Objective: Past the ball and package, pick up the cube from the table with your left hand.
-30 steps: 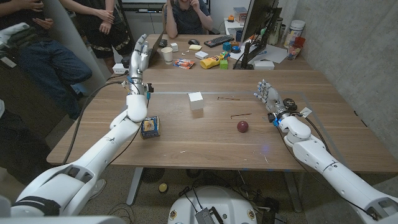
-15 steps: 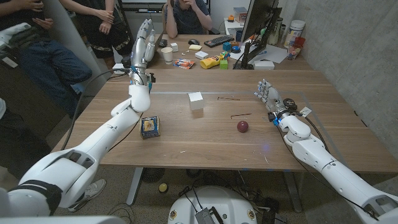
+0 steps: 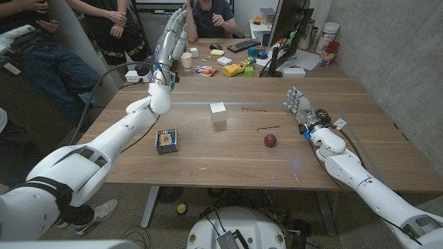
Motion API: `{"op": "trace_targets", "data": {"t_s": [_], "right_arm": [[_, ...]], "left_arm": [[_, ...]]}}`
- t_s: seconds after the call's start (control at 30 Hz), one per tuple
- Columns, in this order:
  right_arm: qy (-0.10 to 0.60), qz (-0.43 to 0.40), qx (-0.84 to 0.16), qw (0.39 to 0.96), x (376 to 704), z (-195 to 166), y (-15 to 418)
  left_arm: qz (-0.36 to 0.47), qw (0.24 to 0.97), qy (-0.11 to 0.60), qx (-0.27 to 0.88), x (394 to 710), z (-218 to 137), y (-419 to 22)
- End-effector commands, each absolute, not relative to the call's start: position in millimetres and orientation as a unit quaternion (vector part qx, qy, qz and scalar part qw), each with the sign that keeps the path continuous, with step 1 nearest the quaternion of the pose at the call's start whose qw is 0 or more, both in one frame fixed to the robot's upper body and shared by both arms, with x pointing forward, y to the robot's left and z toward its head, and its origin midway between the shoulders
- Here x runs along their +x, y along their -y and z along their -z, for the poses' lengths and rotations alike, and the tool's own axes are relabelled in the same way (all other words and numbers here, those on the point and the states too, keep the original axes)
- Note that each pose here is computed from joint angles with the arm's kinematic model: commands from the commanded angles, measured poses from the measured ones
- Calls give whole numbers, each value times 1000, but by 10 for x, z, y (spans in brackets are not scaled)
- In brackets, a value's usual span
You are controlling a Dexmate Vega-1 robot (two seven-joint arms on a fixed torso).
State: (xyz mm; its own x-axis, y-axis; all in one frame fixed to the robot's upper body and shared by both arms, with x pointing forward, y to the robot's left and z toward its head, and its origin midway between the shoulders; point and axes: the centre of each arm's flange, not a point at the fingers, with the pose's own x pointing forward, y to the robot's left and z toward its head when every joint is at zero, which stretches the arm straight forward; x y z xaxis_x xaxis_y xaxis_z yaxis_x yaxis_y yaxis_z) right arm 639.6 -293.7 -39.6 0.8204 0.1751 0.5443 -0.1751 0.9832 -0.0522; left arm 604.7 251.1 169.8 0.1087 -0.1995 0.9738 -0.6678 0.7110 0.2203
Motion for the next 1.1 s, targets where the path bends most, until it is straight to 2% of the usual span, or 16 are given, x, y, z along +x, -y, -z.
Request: {"op": "trace_targets", "data": {"t_s": [0.03, 0.6, 0.87, 1.1], "right_arm": [[286, -94, 1, 954, 6425, 392, 2925], [289, -95, -1, 953, 6426, 384, 2930], [288, -92, 1, 953, 6418, 398, 2939], [288, -88, 4, 954, 6403, 420, 2968]], "left_arm": [[-138, 618, 672, 384, 6085, -1926, -2290], [-69, 527, 717, 451, 5997, -2170, -2007], [-18, 508, 726, 462, 5987, -2227, -1844], [-11, 507, 716, 480, 6010, -2205, -1813]]}}
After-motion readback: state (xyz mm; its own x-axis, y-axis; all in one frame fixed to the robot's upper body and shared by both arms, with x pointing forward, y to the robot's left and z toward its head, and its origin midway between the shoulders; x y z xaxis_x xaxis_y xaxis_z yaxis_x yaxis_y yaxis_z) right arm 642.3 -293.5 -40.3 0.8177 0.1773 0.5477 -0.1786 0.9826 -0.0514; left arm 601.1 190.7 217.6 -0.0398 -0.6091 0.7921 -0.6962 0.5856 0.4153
